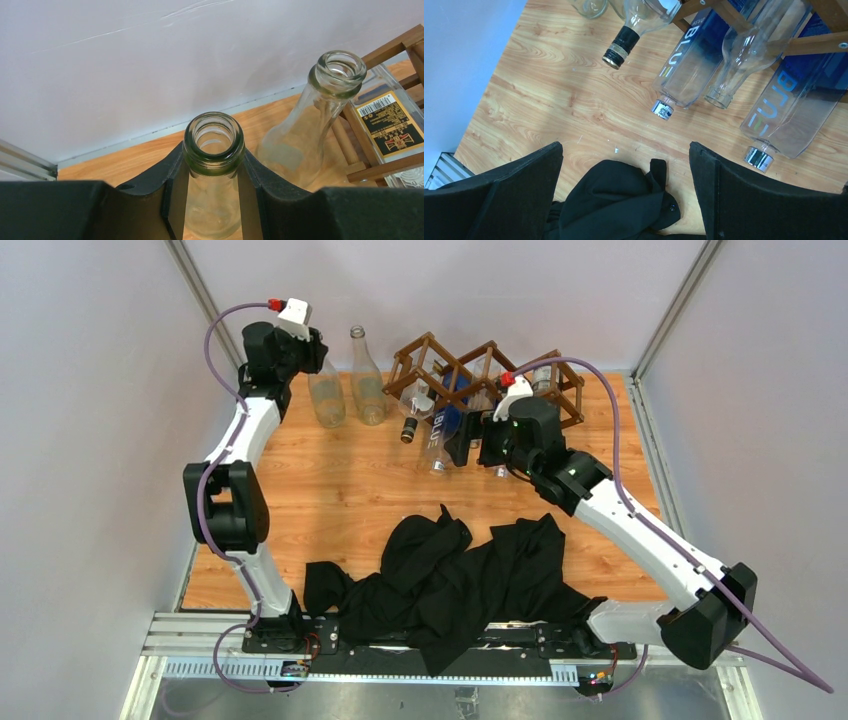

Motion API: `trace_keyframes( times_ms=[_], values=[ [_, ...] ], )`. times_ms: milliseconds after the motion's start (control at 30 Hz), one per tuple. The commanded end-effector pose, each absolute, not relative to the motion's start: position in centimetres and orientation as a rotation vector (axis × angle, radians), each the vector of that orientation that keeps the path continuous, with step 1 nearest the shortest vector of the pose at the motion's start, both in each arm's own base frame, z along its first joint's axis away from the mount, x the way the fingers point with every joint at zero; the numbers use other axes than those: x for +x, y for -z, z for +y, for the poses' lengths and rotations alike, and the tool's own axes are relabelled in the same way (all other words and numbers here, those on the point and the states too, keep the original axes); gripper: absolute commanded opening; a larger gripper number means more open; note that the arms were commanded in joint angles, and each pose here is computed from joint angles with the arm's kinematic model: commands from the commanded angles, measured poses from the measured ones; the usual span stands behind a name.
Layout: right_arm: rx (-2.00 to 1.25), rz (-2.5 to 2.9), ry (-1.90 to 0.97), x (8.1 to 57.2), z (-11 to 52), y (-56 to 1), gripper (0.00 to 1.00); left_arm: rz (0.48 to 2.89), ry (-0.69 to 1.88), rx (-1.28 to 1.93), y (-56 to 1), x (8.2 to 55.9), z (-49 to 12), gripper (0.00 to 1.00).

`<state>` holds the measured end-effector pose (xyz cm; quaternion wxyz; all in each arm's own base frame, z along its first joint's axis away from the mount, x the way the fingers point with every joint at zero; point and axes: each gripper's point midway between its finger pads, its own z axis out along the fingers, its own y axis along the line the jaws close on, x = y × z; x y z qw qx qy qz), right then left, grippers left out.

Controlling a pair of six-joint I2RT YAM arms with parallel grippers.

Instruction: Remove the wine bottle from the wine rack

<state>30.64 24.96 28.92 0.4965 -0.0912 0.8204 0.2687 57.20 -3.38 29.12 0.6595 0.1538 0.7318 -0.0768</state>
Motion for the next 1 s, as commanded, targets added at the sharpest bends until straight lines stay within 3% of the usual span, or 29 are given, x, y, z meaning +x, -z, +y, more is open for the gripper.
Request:
trace_keyframes(
  times_ms=[0, 67, 100, 367, 433, 500, 667, 967],
  values=[
    [-0.202, 2.030, -0.642, 31.1, 24.8, -27.7, 1.00, 1.362, 0.130, 0.355, -38.4, 57.8, -3.0, 0.00],
    [-0.201, 2.034, -0.640, 31.2, 24.9, -27.6, 1.00, 1.372, 0.125, 0.351, -37.9, 57.9, -2.6, 0.00],
    [-0.199, 2.036, -0.640, 31.3, 24.9, -27.5, 1.00, 1.379, 0.123, 0.348, -37.6, 58.0, -2.4, 0.05],
    [-0.156, 2.089, -0.711, 32.1, 26.7, -26.8, 1.00, 1.424, 0.126, 0.315, -36.1, 56.4, -1.5, 0.68],
    [-0.130, 2.117, -0.714, 32.6, 27.2, -26.4, 1.00, 1.433, 0.126, 0.326, -36.1, 55.7, -1.5, 0.77],
    [-0.106, 2.141, -0.716, 33.2, 27.8, -26.0, 1.00, 1.450, 0.136, 0.334, -36.2, 54.9, -1.5, 0.97],
    [-0.059, 2.189, -0.743, 35.4, 30.0, -25.1, 0.99, 1.568, 0.212, 0.344, -36.7, 51.6, -1.1, 1.00],
    [0.005, 2.251, -0.810, 39.5, 35.6, -22.4, 0.87, 1.774, 0.240, 0.383, -32.9, 41.7, 0.4, 1.00]
  ],
)
